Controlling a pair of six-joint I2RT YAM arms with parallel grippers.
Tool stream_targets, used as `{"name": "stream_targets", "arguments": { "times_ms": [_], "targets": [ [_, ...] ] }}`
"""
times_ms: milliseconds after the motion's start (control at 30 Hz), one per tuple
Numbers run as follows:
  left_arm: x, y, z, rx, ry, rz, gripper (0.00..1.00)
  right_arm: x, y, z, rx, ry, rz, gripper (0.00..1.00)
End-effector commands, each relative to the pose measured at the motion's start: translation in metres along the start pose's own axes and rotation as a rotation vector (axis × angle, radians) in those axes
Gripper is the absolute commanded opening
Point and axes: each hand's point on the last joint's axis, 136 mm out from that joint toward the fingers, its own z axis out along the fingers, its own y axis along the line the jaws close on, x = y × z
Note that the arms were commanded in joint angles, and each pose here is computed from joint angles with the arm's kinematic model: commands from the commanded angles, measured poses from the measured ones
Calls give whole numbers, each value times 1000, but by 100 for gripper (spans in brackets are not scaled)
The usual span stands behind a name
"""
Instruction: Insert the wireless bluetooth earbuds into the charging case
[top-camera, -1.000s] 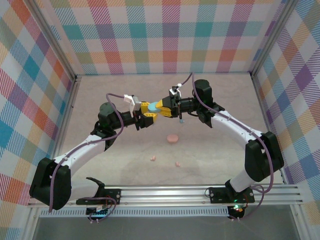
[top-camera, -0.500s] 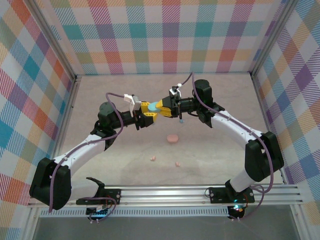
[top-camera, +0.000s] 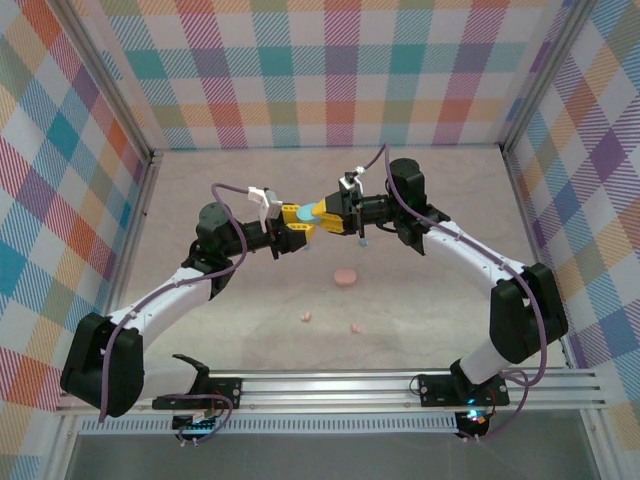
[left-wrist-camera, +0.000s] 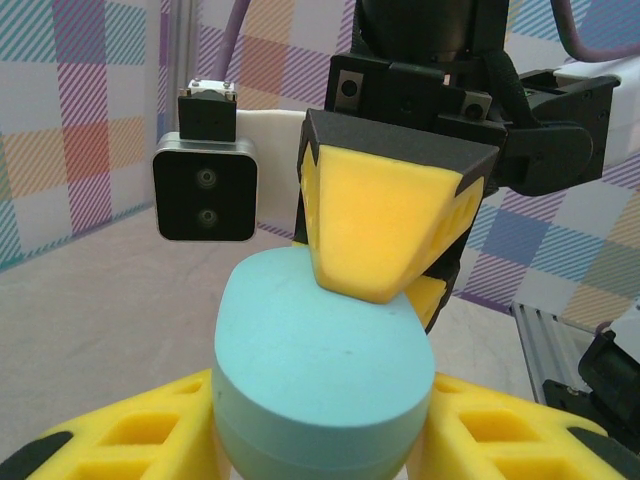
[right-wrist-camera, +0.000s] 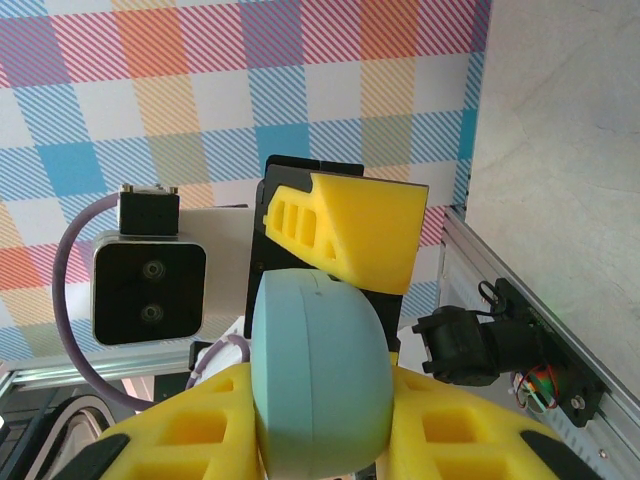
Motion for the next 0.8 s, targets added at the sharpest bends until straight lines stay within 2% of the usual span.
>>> {"name": "stream_targets", "arguments": {
  "times_ms": [0, 167, 333, 433, 533, 700, 767],
  "targets": [
    [-26, -6, 0, 35, -61, 55, 47, 6, 13, -5, -25, 13, -57, 25],
    [-26, -6, 0, 33, -63, 50, 50, 6, 11, -5, -23, 13, -50, 25],
    [-26, -5, 1, 39, -62, 47, 49, 6, 13, -5, -26, 13, -54, 25],
    [-23, -5, 3, 49, -48, 42, 46, 6, 13, -5, -29, 12, -51, 25],
    [-22, -5, 4, 56, -44, 42, 37, 7, 15, -5, -32, 16, -52, 25],
    [-23, -6, 4, 57, -45, 43, 32, 7, 15, -5, -31, 14, -45, 26],
    [-24, -6, 4, 56, -43, 40, 27, 7, 16, -5, -33, 16, -48, 30]
  ]
}}
